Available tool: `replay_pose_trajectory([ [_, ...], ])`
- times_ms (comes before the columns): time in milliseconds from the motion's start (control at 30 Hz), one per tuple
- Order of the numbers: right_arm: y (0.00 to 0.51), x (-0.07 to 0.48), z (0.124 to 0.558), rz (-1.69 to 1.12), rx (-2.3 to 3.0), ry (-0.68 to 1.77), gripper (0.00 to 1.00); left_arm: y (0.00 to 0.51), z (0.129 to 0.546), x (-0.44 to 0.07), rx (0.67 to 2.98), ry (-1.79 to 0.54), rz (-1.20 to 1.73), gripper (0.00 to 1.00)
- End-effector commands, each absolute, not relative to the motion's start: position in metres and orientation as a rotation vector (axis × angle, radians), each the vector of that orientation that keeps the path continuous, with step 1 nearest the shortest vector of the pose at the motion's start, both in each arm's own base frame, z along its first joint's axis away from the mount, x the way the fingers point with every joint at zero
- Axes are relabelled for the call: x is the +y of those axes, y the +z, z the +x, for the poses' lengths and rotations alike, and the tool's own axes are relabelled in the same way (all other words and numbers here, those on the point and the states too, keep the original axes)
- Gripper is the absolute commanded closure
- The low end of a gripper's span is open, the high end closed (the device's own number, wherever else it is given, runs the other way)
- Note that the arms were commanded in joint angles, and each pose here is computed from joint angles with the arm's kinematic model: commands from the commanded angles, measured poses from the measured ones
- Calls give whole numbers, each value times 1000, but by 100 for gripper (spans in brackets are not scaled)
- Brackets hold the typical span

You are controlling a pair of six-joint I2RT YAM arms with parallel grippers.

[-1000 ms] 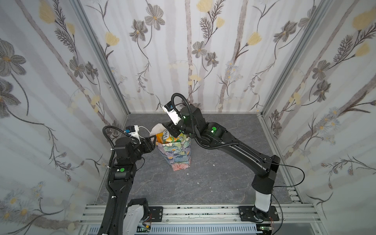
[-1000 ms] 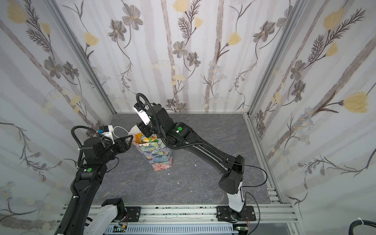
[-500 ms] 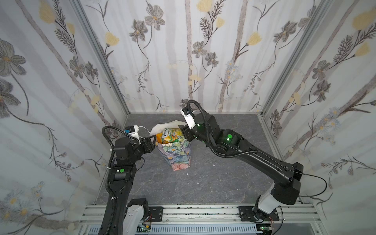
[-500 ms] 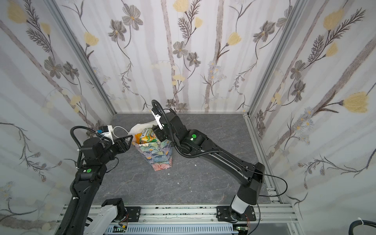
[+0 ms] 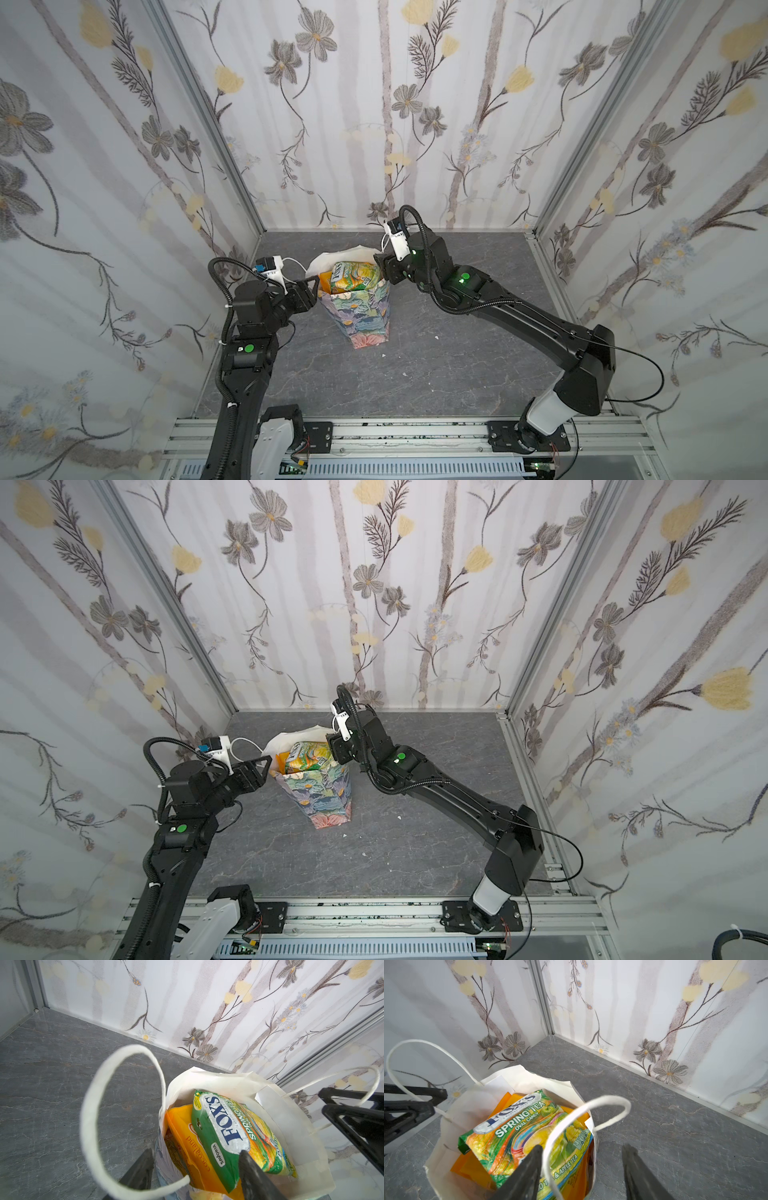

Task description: Place the snacks into the paper bag

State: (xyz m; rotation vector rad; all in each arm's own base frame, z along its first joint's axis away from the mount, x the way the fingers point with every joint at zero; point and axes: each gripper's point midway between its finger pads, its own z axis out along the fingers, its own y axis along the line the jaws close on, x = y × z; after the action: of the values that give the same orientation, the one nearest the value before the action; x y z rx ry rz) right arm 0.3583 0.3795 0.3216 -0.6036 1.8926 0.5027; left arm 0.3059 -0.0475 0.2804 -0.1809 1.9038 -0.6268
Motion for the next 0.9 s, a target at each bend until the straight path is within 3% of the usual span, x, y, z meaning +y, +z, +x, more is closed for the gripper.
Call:
replay_pose_trajectory([
  [0,330,380,368,-579,1865,536,62,296,309,-48,1862,-622,-152,35],
  [67,330,378,372,-580,1867,550,84,302,308,-50,1850,-639,-146,34],
  [133,334,363,385,-548,1867,544,100,309,308,-53,1832,-652,-122,34],
  [433,354,297,383,-424,1815,482,100,353,313,-50,1807,-577,-81,31],
  [767,334,218,333,-302,1820,399,100,378,333,-49,1800,-544,-122,31],
  [867,334,199,327,-259,1809,379,91,368,343,-57,1828,-539,-126,32],
])
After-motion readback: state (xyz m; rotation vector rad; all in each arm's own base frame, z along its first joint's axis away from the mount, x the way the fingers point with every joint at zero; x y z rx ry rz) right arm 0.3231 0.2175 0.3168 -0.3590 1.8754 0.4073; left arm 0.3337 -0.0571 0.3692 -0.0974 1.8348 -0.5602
